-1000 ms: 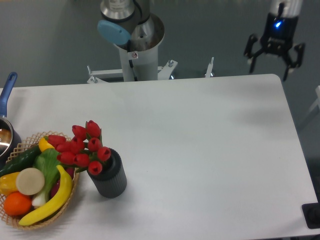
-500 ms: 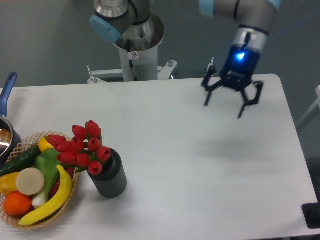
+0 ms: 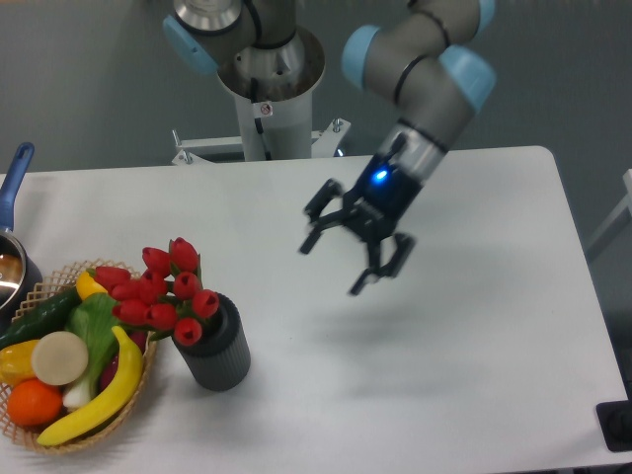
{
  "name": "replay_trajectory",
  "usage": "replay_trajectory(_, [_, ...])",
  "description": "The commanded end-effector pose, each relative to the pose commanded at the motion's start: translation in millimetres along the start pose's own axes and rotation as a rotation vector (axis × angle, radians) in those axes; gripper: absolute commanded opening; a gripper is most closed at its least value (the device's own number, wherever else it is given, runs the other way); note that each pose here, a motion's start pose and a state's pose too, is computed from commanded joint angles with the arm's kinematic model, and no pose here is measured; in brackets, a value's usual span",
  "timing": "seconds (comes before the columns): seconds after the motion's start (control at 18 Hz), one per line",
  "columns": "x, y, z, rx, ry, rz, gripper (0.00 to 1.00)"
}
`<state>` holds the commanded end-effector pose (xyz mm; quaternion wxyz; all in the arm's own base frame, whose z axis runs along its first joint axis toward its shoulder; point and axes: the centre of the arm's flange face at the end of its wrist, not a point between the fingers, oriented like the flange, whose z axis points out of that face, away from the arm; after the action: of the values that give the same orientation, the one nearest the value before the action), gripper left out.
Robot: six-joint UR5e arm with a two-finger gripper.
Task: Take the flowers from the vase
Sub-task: 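Move the open gripper across the table to the red tulips' stems, then close the gripper around the tulip stems above the black vase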
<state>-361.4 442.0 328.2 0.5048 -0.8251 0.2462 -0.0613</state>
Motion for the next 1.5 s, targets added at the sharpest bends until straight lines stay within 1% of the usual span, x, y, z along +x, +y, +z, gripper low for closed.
replay_trajectory(0.11, [6.3, -3.0, 6.7, 0.02, 0.015, -0.005, 1.0])
replay_trajectory(0.22, [15.3, -11.5, 21.1, 0.044, 0.045, -0.003, 1.0])
replay_trajectory(0.5, [30.0, -24.3, 48.5, 0.065, 0.102, 0.007, 1.0])
replay_trajectory(0.67, [34.6, -27.1, 60.0, 0.076, 0.127, -0.042, 1.0])
replay_trajectory(0.72, [36.0, -29.4, 64.2, 0.078, 0.136, -0.045, 1.0])
replay_trajectory(1.0, [33.6, -21.8, 72.9, 0.079, 0.15, -0.06, 1.0])
replay_trajectory(1.28, [30.6, -30.7, 89.5, 0.082, 0.176, -0.044, 1.0])
replay_trajectory(1.39, [26.9, -31.1, 93.0, 0.082, 0.18, -0.066, 1.0])
replay_trajectory(1.5, [27.2, -31.6, 102.7, 0.083, 0.195, -0.062, 1.0])
